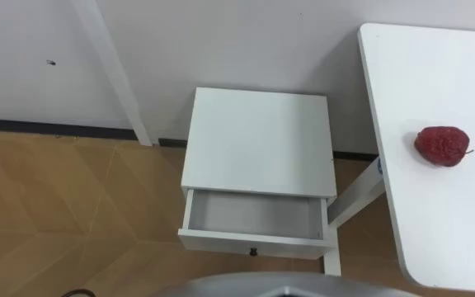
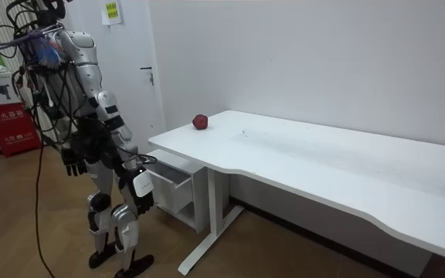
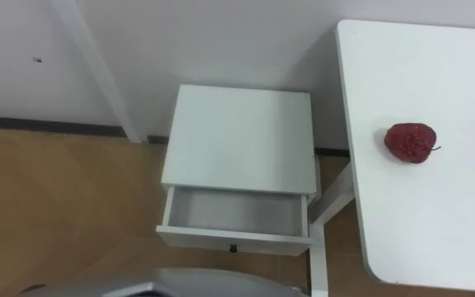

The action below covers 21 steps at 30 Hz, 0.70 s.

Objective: Put apple and close drawer

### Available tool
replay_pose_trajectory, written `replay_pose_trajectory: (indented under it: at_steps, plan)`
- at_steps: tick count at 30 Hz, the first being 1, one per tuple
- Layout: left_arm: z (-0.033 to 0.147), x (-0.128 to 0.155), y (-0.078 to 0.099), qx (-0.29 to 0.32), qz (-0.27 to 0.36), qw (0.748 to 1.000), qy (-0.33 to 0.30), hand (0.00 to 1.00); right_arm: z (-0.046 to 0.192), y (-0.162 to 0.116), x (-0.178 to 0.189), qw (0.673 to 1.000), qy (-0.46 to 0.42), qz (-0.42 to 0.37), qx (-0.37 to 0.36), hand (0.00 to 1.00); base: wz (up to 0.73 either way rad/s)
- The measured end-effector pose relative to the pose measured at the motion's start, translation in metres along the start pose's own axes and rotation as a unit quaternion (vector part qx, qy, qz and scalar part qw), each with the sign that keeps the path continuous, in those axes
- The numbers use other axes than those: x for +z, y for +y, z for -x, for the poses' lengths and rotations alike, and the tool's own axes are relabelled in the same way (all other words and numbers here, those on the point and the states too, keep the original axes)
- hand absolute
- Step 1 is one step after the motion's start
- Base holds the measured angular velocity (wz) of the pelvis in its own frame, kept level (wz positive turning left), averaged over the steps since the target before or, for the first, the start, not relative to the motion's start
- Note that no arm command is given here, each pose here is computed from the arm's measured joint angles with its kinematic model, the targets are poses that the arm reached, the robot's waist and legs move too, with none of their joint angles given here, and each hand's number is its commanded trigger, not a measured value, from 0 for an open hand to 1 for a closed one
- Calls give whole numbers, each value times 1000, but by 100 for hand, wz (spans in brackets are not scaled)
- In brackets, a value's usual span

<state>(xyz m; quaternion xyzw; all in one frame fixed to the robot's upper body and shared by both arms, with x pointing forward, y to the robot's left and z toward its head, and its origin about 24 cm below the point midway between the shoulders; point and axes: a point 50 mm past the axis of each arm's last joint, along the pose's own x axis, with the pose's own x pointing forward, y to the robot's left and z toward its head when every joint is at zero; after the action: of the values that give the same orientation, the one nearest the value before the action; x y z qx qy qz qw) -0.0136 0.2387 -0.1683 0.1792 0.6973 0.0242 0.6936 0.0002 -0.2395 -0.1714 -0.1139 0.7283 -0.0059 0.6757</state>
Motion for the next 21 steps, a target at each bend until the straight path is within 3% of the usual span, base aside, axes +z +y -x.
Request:
replay_pose_trajectory:
  at_steps: [8, 13, 16, 19, 21]
  plan:
    - [0, 4, 0, -3, 1, 1000, -4, 0, 0, -1, 1, 1000, -2, -19, -3, 0, 0]
    - [0, 2, 2, 1, 12, 1000, -1, 0, 0, -4, -6, 994, 3, -105, -21, 0, -4]
    - [0, 2, 3, 13, 21, 1000, 0, 0, 0, -4, -16, 979, 17, -200, -36, 0, 0]
    - [-1, 3, 8, 25, 40, 999, 0, 0, 0, -7, -19, 932, 11, -359, -42, 0, -1]
    - [-1, 0, 10, 30, 58, 998, 1, 0, 0, -10, -19, 868, 7, -495, -45, 0, 0]
